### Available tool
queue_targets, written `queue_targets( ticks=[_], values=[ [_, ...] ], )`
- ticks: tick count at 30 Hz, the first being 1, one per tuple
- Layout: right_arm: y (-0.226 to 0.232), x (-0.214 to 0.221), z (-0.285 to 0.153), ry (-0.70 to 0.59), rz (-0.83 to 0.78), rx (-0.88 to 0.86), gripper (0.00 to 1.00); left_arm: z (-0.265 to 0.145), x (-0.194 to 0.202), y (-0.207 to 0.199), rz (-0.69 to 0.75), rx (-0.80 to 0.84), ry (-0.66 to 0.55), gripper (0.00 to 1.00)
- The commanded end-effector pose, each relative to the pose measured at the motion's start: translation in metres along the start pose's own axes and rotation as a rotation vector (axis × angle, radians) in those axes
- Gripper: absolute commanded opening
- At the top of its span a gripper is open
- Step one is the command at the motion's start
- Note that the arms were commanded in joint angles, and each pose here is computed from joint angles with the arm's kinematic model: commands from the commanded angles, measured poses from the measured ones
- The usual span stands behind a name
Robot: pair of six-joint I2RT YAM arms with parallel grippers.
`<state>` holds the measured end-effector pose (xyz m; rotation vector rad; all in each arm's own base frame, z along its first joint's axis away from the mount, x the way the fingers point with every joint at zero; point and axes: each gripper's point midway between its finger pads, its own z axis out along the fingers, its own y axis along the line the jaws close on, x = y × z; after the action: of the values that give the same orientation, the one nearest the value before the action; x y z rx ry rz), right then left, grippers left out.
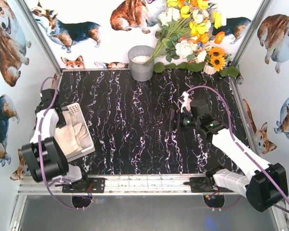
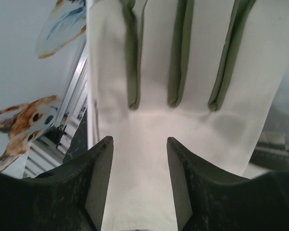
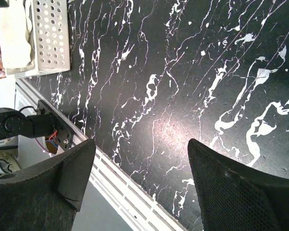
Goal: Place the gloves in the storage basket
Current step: Reset both arms
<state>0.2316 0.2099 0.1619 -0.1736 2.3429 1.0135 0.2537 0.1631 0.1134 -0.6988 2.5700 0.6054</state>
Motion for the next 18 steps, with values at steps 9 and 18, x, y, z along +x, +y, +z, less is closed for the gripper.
queue_targets(
  ticks=[9,18],
  values=[
    [0.022,-0.028,-0.009,-0.073,-0.013,-0.049,0.78,0.065,-0.031,-0.031,-0.052,0.08,-0.002,0.38],
    [0.014,-0.025,-0.009,-0.065,-0.005,-0.008,0.78,0.079,-0.002,-0.051,-0.04,0.172,0.059,0.47]
  ],
)
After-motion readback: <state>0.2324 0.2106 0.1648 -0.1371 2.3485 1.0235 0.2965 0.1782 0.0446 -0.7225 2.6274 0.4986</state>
